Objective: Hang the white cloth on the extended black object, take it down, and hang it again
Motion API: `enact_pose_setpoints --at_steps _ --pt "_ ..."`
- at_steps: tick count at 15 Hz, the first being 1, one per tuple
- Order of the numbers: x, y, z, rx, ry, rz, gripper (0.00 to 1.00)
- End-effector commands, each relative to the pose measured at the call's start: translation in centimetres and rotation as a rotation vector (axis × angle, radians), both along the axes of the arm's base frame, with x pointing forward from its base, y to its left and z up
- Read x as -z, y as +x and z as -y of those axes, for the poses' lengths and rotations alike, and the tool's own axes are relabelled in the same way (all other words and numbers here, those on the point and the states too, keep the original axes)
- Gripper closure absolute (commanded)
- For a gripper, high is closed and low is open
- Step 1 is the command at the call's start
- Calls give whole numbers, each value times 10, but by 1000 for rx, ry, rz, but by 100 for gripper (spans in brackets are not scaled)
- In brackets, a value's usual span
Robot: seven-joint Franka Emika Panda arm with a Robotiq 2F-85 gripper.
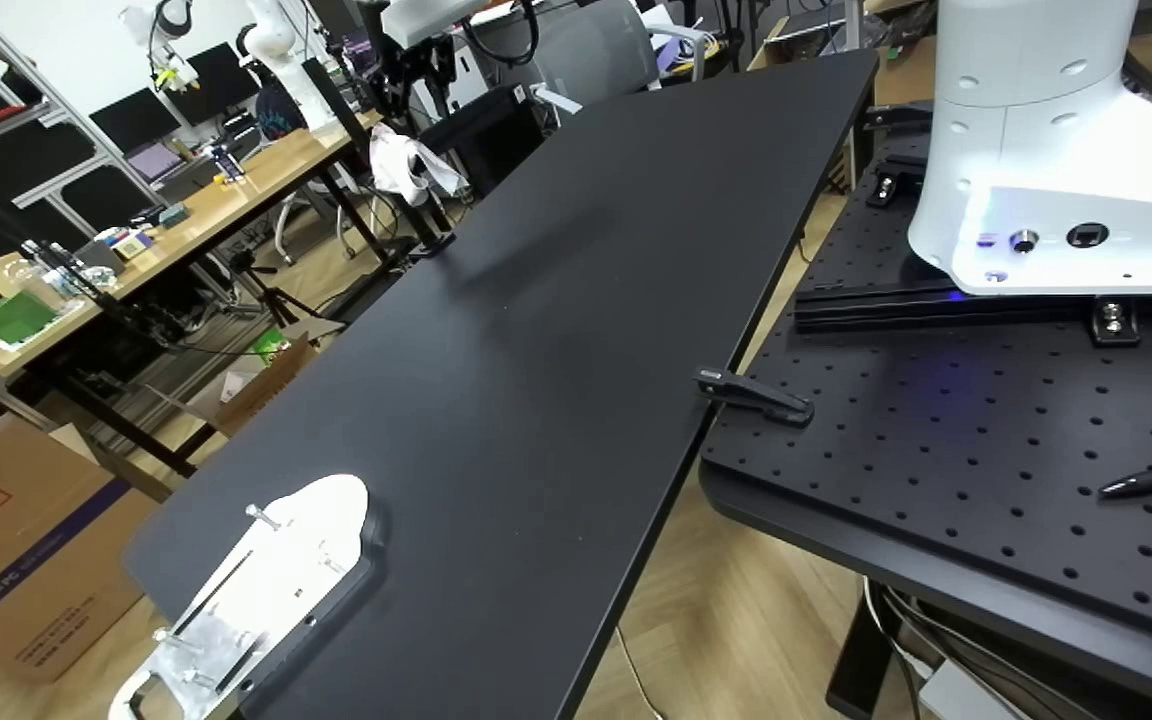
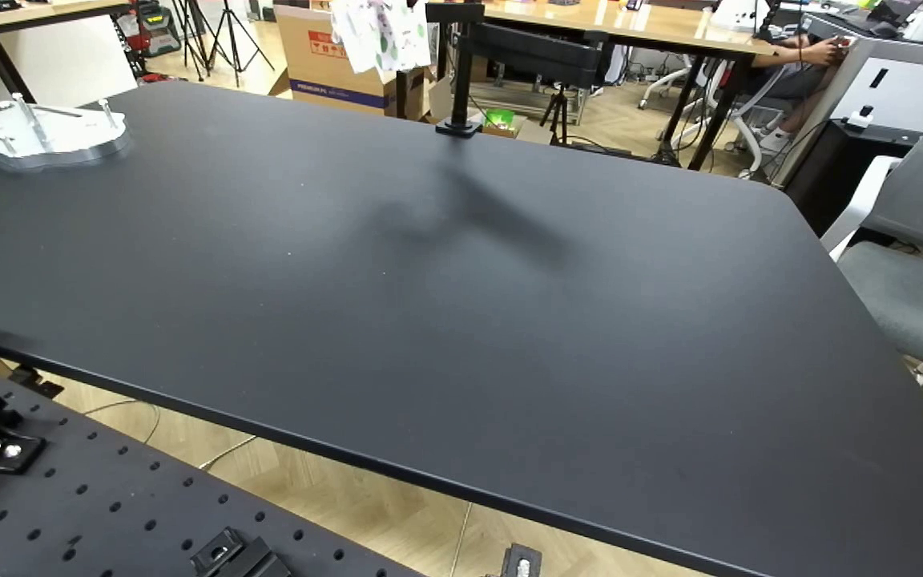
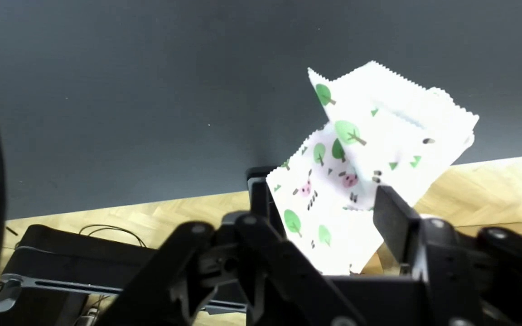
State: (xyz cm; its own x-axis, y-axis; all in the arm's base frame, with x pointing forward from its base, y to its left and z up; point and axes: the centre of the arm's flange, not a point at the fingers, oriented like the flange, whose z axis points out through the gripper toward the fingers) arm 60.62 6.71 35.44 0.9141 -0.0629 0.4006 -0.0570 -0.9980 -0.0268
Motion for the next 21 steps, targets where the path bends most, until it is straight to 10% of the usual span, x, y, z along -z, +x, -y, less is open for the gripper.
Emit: enact_pose_setpoints --at_steps 1,8,9,11,21 --pt "-3 21 -4 -26 12 23 67" --pt "-9 34 -18 -79 26 55 100" --pt "-11 35 -21 -89 27 56 71" --pt "-16 38 -26 -107 28 64 72" --pt "-11 48 -23 -103 33 61 5"
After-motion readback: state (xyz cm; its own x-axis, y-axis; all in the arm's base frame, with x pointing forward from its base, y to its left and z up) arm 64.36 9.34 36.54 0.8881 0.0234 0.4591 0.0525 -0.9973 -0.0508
